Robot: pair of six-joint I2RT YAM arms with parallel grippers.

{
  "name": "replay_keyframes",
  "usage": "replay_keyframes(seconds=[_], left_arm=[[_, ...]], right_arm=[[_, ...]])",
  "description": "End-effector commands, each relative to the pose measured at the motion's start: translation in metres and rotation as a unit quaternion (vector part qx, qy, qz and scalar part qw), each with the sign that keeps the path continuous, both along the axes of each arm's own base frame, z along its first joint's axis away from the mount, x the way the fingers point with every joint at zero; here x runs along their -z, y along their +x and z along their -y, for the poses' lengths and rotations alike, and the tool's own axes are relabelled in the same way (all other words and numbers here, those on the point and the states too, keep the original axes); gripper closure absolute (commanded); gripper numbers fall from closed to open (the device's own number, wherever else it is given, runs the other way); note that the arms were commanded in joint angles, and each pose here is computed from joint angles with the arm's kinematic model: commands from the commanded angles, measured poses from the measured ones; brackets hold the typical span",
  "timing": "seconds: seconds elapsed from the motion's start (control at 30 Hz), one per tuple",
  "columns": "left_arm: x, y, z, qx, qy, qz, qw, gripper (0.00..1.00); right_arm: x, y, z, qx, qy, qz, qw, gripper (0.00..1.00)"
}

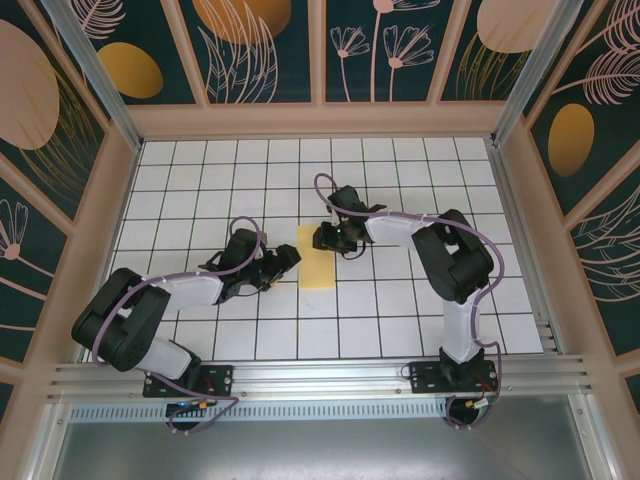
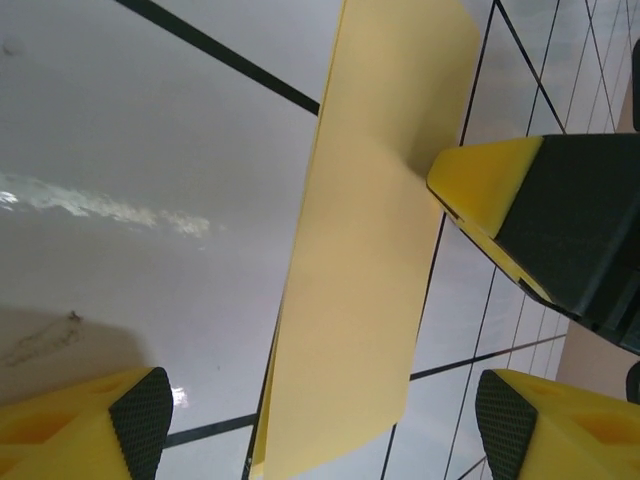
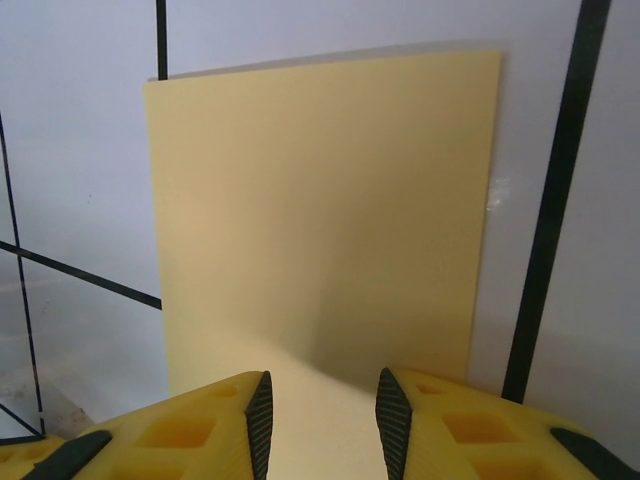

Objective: Fold a paper plane with a square sheet of paper (pick it up from the middle)
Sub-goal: Fold the triangle a second time at the center of the table.

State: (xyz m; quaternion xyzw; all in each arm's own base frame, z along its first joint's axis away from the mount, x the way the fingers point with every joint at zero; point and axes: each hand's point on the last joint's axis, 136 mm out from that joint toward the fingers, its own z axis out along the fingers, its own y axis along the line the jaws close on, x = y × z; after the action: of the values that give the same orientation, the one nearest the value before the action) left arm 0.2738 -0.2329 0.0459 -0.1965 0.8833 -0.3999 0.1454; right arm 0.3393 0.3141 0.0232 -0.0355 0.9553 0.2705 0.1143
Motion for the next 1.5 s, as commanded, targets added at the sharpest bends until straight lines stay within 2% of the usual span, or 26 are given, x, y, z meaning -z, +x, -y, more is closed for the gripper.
replay_keyframes(seconds=[0.0,0.87,1.13,1.47], left_arm=[[-0.006,-0.003,0.010,0.003,-0.027,-0.001,1.000,0.19],[-0.001,-0.015,0.046,0.053,-0.068,-0.021,0.996,0.22],[-0.024,-0.011,0.053,0.067,-0.098,0.014,0.993,0.32],[-0.045,-0.001,0.062,0.081,-0.115,0.053,0.989,0.35]], right_arm=[[0.023,-0.011,0.013,0.013,-0.009,-0.034,0.999,0.63],[0.034,-0.019,0.028,0.027,0.007,-0.058,0.998,0.66],[0.036,-0.018,0.030,0.030,0.005,-0.061,0.998,0.69],[0.043,-0.025,0.028,0.014,0.007,-0.074,0.997,0.77]])
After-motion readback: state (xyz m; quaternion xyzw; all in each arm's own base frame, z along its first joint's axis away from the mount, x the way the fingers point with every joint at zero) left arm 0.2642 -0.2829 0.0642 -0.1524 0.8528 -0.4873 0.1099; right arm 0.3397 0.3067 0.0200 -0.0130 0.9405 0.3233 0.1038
